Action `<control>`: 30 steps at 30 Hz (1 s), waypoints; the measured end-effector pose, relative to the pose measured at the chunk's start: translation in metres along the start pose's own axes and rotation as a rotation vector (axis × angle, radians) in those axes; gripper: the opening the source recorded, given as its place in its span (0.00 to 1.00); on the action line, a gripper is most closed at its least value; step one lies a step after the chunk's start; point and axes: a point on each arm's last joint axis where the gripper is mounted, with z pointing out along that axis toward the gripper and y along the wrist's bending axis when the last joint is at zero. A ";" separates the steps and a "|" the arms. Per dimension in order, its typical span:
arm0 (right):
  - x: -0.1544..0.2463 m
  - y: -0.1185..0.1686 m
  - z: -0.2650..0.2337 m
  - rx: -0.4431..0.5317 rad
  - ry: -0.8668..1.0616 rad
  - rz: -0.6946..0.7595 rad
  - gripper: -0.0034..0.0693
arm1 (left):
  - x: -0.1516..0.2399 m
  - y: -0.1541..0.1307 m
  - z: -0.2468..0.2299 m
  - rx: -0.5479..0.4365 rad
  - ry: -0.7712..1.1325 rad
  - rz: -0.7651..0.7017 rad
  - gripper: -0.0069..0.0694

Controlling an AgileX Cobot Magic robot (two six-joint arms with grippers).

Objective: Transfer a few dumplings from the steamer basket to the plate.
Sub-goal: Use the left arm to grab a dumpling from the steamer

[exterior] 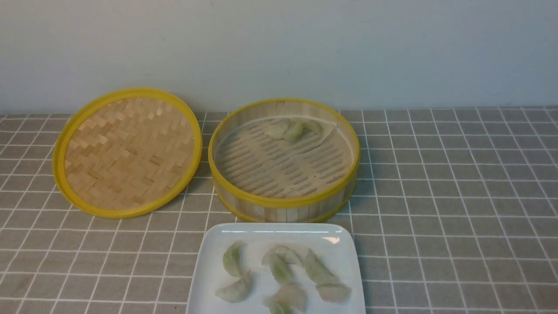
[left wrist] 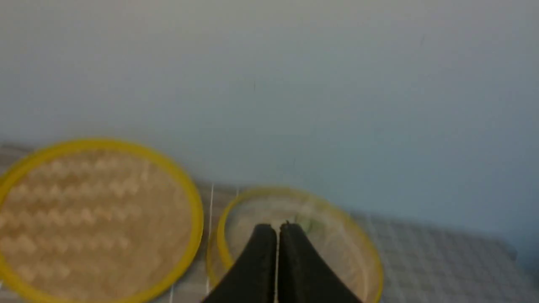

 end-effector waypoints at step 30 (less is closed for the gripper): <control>-0.065 0.132 0.114 0.253 1.043 -0.696 0.03 | 0.048 -0.044 0.381 0.206 0.901 0.605 0.08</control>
